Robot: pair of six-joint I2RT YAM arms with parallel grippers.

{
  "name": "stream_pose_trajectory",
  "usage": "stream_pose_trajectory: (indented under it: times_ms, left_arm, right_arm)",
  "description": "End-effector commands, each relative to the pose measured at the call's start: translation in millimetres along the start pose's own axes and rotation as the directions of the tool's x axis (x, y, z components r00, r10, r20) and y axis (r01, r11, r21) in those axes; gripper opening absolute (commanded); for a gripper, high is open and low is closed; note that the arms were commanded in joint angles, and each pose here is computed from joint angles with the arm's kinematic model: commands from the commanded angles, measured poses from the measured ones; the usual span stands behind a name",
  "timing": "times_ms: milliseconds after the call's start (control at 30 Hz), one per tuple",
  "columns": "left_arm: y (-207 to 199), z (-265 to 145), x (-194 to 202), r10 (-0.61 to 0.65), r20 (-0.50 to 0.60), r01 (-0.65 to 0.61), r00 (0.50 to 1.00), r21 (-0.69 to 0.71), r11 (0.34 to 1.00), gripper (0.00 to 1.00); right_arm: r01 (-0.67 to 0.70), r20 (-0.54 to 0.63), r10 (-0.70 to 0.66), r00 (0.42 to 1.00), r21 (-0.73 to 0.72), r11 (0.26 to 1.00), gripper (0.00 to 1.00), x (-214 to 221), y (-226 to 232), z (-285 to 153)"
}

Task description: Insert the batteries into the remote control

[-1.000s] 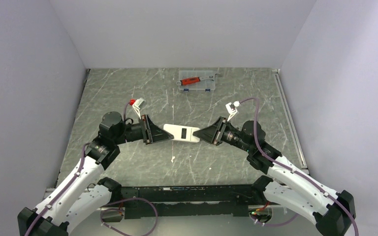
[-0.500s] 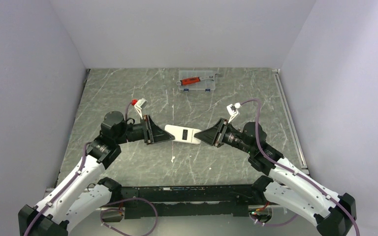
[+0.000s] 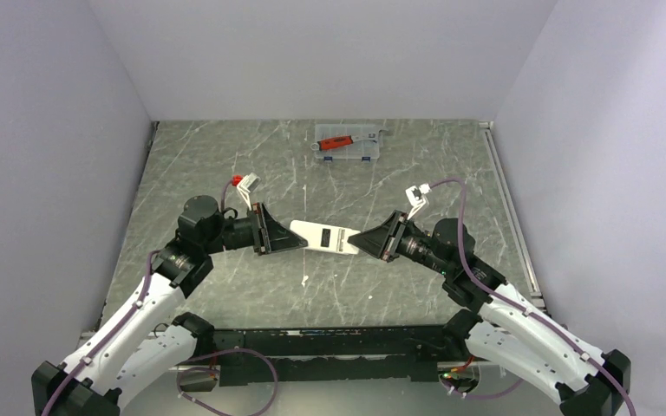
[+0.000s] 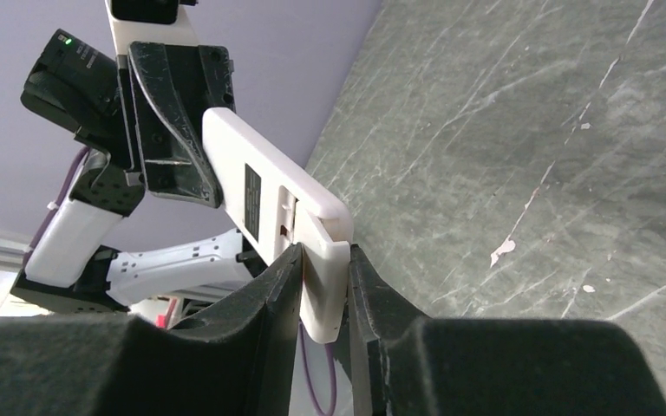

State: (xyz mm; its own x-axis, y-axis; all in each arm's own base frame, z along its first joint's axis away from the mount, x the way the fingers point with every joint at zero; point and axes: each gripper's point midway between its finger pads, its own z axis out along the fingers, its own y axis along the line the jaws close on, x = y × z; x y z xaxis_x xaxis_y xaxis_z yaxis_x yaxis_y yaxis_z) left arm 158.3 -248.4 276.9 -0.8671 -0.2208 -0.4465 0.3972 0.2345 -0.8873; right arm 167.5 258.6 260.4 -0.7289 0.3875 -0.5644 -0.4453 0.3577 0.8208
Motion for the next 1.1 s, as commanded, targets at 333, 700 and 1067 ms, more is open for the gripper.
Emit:
stream_pose_trajectory:
  times_ms: [333, 700, 1067]
  left_arm:
    - [0.0, 0.9, -14.2, 0.032, 0.042, -0.03, 0.999, -0.045, 0.999, 0.0]
    - [13.0, 0.6, -15.3, 0.039, 0.042, -0.034, 0.998, -0.118, 0.992, 0.0]
    - [24.2, -5.7, -17.2, 0.081, 0.041, -0.071, 0.996, -0.209, 0.975, 0.0]
  right_arm:
    - [0.048, 0.049, -0.046, 0.998, -0.041, 0.998, 0.04, -8.0, 13.8, -12.4]
    - [0.07, 0.046, -0.076, 0.996, 0.11, 0.991, 0.01, -9.4, -11.0, -18.4]
    - [0.072, 0.009, -0.078, 0.997, 0.304, 0.95, 0.01, 4.4, -63.2, -19.9]
